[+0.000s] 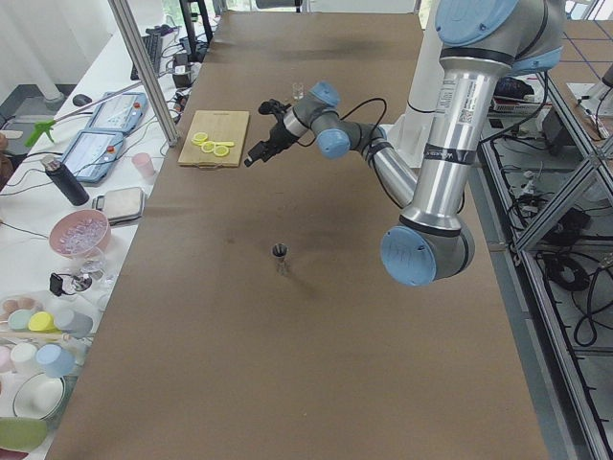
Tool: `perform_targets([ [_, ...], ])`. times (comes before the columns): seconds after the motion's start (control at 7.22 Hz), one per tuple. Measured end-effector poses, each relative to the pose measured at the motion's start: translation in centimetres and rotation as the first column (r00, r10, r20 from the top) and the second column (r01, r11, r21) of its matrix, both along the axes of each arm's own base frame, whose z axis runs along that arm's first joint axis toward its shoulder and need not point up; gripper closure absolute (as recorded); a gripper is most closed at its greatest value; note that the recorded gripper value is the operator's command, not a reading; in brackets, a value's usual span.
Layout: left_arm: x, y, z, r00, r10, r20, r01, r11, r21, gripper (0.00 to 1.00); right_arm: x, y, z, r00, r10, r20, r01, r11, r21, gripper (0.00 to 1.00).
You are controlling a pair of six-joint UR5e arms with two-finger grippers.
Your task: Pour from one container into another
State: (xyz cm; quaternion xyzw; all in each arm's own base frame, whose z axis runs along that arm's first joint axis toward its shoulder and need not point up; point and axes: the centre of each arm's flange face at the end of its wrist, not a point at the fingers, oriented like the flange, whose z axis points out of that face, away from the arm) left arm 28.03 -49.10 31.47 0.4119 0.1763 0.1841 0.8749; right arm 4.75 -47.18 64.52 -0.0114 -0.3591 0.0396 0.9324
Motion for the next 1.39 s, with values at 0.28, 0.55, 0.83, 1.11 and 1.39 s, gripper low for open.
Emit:
perform_targets([
  [0.28, -9.0, -6.8, 7.1, 0.993, 0.111, -0.038, -0.116, 0.977, -0.18, 0.01, 0.9, 3.2, 1.6, 1.0, 0.017, -0.004, -0.017, 0.999, -0.04, 0.0],
  [0.55, -18.9, -10.9, 15.8, 0.984, 0.052, -0.173, -0.118, 0.91, -0.398, 0.01, 1.1, 3.7, 1.9, 1.0, 0.02, -0.01, -0.02, 0.999, -0.046, 0.0],
  [0.83, -27.3, -11.2, 23.4, 0.959, -0.065, -0.276, -0.103, 0.827, -0.552, 0.01, 1.3, 3.7, 1.7, 1.0, 0.023, -0.011, -0.023, 0.999, -0.041, 0.0],
  [1.11, -34.2, -5.8, 31.4, 0.935, -0.211, -0.286, -0.045, 0.728, -0.684, 0.01, 1.3, 3.7, 1.6, 1.0, 0.024, -0.011, -0.024, 0.999, -0.037, 0.0],
  [1.39, -36.4, -0.5, 35.8, 0.896, -0.271, -0.351, -0.09, 0.665, -0.742, 0.01, 1.3, 3.7, 1.4, 1.0, 0.025, -0.011, -0.025, 0.999, -0.034, 0.0],
])
